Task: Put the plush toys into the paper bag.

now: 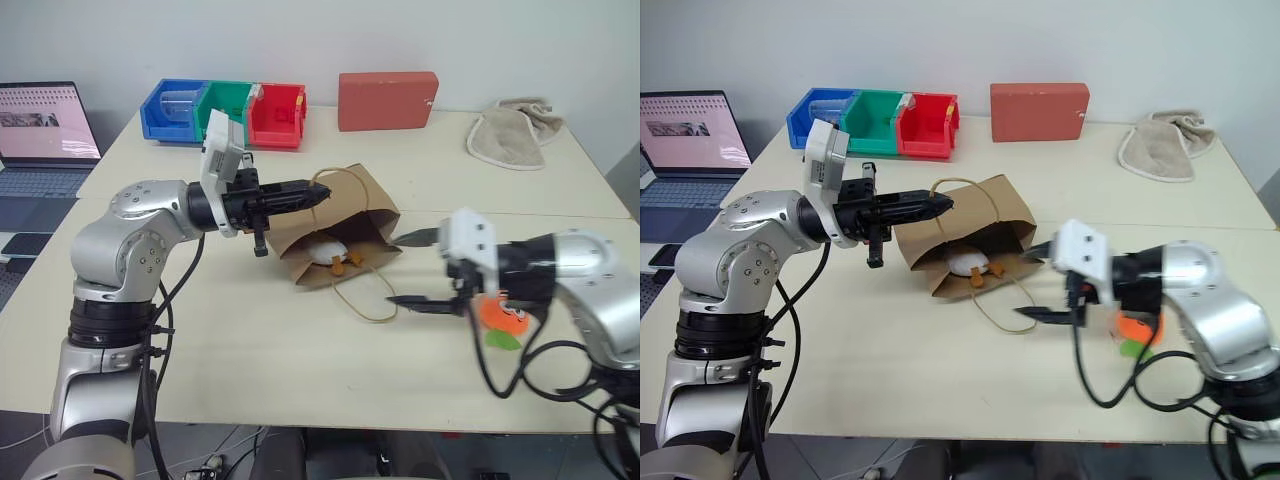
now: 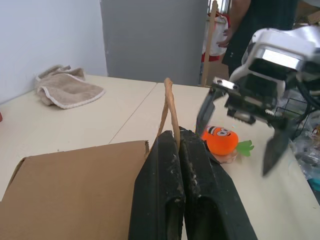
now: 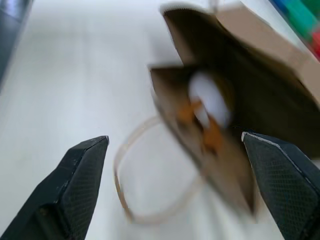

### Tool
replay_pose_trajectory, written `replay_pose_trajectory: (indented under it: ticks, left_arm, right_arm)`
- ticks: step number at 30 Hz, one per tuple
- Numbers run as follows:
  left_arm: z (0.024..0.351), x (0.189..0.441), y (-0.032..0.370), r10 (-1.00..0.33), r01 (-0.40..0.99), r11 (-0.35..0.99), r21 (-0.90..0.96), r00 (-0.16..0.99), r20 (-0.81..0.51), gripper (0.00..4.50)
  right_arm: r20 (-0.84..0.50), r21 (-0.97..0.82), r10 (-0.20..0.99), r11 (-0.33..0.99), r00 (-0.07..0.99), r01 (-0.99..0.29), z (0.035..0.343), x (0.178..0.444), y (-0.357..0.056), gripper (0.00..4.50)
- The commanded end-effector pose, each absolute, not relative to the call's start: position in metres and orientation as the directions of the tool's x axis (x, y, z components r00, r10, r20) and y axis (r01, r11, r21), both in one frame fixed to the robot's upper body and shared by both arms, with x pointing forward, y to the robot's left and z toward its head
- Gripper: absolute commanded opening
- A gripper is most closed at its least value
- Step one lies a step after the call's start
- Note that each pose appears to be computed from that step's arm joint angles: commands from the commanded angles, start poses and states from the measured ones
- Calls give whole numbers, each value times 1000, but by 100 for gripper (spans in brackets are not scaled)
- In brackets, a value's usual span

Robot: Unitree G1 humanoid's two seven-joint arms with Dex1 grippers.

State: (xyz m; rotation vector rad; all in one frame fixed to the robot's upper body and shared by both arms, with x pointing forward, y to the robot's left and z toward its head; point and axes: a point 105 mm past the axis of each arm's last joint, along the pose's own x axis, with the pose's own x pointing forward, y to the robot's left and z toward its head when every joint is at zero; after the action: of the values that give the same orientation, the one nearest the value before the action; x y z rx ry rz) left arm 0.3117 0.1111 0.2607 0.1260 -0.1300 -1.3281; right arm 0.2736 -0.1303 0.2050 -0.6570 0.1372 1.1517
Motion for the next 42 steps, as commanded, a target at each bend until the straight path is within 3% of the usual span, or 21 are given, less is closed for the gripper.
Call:
replay_pose_trajectory:
  ticks: [1, 8, 15, 19, 28, 30, 36, 42]
  left_arm:
    - [268, 305, 110, -975, 951, 224, 214, 221, 39, 0]
    - [265, 303, 108, -977, 953, 214, 213, 212, 34, 0]
    - [262, 301, 108, -976, 953, 217, 210, 216, 30, 0]
    - [261, 300, 108, -975, 952, 223, 210, 222, 29, 0]
    - [261, 298, 110, -972, 950, 234, 208, 233, 30, 0]
    - [262, 299, 111, -971, 949, 237, 210, 236, 33, 0]
    - [266, 301, 111, -970, 946, 242, 216, 238, 43, 0]
    - [281, 304, 113, -969, 942, 248, 226, 236, 79, 0]
  right_arm:
    - [-501, -481, 666, 317, 553, -817, 209, 278, -180, 447]
    - [-693, -485, 452, 285, 562, -827, 168, 268, -232, 447]
    - [-718, -482, 392, 316, 575, -817, 143, 278, -248, 447]
    - [-738, -496, 345, 306, 580, -813, 134, 285, -257, 360]
    - [-755, -476, 348, 292, 555, -830, 127, 283, -260, 43]
    - [-724, -485, 399, 287, 563, -826, 133, 286, -250, 4]
    - [-632, -475, 579, 236, 516, -848, 159, 283, -204, 4]
    - [-464, -420, 801, 177, 378, -890, 197, 271, -132, 4]
